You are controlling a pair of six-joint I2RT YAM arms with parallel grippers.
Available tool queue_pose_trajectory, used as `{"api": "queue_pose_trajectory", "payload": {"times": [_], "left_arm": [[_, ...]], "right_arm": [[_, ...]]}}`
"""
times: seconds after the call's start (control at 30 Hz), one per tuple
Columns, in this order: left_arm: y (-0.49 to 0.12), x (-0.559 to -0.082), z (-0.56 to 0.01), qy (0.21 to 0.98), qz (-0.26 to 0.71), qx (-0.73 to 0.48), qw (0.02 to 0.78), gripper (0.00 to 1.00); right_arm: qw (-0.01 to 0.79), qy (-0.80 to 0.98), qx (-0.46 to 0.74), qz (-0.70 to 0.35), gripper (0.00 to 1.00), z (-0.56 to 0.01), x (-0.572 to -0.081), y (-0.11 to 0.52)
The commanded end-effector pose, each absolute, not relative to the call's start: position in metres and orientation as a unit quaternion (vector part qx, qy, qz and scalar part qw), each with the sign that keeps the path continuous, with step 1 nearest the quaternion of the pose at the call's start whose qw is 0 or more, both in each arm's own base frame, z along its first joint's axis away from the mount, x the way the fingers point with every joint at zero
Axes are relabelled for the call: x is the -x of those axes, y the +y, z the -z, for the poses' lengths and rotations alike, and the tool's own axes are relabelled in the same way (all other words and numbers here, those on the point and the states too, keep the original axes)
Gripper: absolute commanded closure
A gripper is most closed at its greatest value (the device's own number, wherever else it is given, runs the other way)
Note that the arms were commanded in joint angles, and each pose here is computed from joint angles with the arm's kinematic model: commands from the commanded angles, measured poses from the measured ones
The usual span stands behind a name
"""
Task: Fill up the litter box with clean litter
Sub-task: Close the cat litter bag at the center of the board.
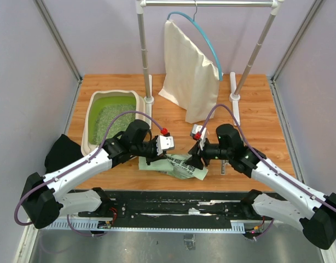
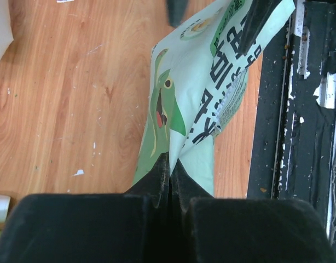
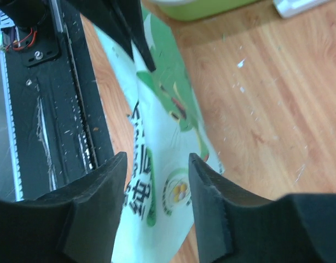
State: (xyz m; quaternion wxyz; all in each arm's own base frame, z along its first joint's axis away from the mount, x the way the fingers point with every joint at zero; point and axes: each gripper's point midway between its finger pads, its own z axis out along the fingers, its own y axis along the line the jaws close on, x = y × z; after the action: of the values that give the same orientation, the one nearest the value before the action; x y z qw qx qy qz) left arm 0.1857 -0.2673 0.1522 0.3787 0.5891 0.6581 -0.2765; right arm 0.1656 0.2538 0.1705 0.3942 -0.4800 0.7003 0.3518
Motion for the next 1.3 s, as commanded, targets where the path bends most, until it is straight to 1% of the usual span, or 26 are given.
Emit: {"api": "queue_pose_trajectory", "payload": {"times": [0.0, 0.07, 0.17, 0.33, 0.43, 0.47, 0.53, 0.63, 0.7, 0.73, 0.8, 0.9, 0.97, 1.0, 1.1, 1.13, 1.17, 1.27], "left_arm": [[-0.270, -0.182, -0.160, 0.641, 0.294, -0.594, 0.386, 1.00], [-0.273, -0.180, -0.163, 0.639, 0.305, -0.591, 0.386, 1.00], [-0.275, -0.179, -0.167, 0.639, 0.314, -0.581, 0.393, 1.00], [-0.276, -0.184, -0.172, 0.650, 0.314, -0.561, 0.406, 0.99], [-0.276, -0.189, -0.173, 0.663, 0.308, -0.546, 0.410, 0.99], [-0.275, -0.191, -0.172, 0.668, 0.306, -0.540, 0.411, 0.99], [-0.274, -0.193, -0.171, 0.673, 0.301, -0.534, 0.413, 0.98], [-0.268, -0.197, -0.167, 0.687, 0.285, -0.525, 0.414, 0.85], [-0.263, -0.197, -0.161, 0.695, 0.272, -0.526, 0.408, 0.70], [-0.259, -0.197, -0.158, 0.700, 0.265, -0.527, 0.402, 0.65], [-0.253, -0.198, -0.155, 0.707, 0.249, -0.530, 0.397, 0.59], [-0.245, -0.202, -0.152, 0.710, 0.224, -0.536, 0.398, 0.56], [-0.243, -0.206, -0.152, 0.711, 0.211, -0.535, 0.404, 0.59], [-0.243, -0.208, -0.153, 0.711, 0.209, -0.535, 0.406, 0.65], [-0.241, -0.214, -0.151, 0.714, 0.193, -0.533, 0.410, 0.89], [-0.238, -0.216, -0.149, 0.717, 0.185, -0.533, 0.410, 0.95], [-0.236, -0.218, -0.148, 0.719, 0.177, -0.533, 0.409, 0.99], [-0.231, -0.223, -0.143, 0.727, 0.158, -0.530, 0.407, 1.00]], "right_arm": [[0.419, 0.682, 0.453, -0.392, 0.46, -0.193, -0.175, 0.278], [0.416, 0.684, 0.454, -0.392, 0.41, -0.192, -0.179, 0.286], [0.405, 0.688, 0.457, -0.391, 0.38, -0.187, -0.185, 0.299], [0.400, 0.678, 0.470, -0.400, 0.37, -0.185, -0.187, 0.324], [0.408, 0.672, 0.472, -0.399, 0.38, -0.186, -0.189, 0.333], [0.409, 0.670, 0.475, -0.399, 0.43, -0.184, -0.189, 0.334], [0.405, 0.664, 0.486, -0.399, 0.61, -0.178, -0.187, 0.335], [0.404, 0.672, 0.493, -0.377, 0.85, -0.166, -0.188, 0.327], [0.407, 0.670, 0.502, -0.365, 0.98, -0.163, -0.187, 0.321], [0.408, 0.670, 0.504, -0.361, 0.99, -0.163, -0.186, 0.318], [0.414, 0.664, 0.512, -0.355, 0.99, -0.163, -0.184, 0.313], [0.413, 0.657, 0.524, -0.351, 0.99, -0.163, -0.179, 0.309], [0.407, 0.656, 0.529, -0.353, 0.99, -0.161, -0.176, 0.308], [0.402, 0.657, 0.531, -0.354, 0.99, -0.159, -0.175, 0.308], [0.396, 0.661, 0.534, -0.348, 0.98, -0.156, -0.175, 0.305], [0.394, 0.663, 0.535, -0.344, 0.97, -0.155, -0.175, 0.304], [0.391, 0.669, 0.534, -0.338, 0.96, -0.153, -0.175, 0.301], [0.382, 0.688, 0.531, -0.314, 0.90, -0.148, -0.176, 0.290]]}}
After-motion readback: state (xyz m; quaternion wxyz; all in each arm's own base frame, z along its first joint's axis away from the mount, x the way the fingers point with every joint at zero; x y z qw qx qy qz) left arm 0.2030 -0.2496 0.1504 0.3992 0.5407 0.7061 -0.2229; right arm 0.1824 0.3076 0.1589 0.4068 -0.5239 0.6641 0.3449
